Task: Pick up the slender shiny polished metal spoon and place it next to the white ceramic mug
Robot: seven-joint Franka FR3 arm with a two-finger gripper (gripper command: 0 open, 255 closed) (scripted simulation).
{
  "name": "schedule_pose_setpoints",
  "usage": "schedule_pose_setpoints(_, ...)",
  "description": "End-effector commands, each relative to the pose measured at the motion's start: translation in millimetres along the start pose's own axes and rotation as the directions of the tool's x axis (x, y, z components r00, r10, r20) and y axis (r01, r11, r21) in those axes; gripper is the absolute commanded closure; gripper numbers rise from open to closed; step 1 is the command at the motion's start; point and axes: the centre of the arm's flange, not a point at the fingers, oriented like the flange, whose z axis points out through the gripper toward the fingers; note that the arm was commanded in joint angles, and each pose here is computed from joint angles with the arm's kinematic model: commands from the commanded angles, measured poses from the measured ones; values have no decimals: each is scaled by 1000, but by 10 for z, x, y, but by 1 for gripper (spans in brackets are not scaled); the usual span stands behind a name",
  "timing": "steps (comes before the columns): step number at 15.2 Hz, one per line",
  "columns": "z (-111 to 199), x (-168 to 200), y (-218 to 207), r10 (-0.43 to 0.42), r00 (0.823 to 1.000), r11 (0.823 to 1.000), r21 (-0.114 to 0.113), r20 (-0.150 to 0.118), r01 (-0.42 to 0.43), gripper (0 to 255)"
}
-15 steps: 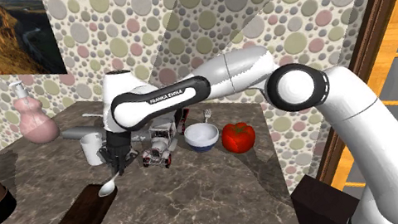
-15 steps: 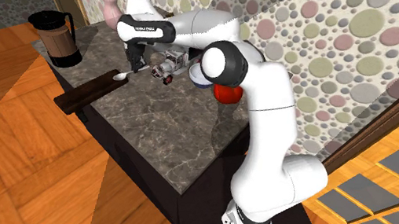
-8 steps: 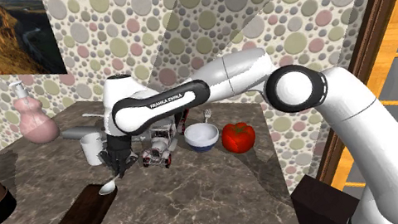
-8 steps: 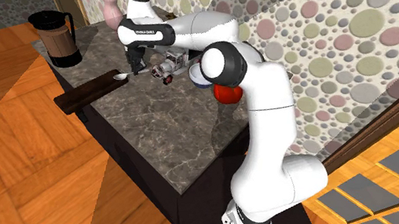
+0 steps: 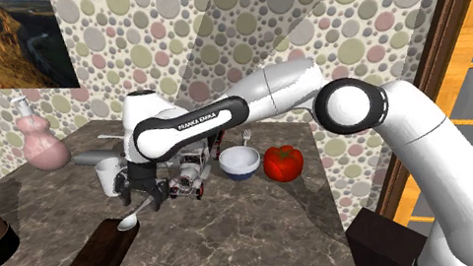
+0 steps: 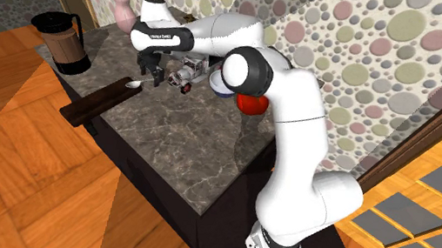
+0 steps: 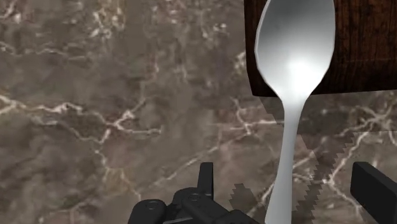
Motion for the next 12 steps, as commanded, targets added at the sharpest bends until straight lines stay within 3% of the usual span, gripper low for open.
schedule_pose_setpoints(1, -5, -3, 8, 0, 1000, 1000, 0, 0, 0, 0)
schedule_pose_setpoints(5, -505, -3, 8, 0, 1000, 1000, 0, 0, 0, 0)
schedule_pose_setpoints(12, -505, -3, 8, 0, 1000, 1000, 0, 0, 0, 0)
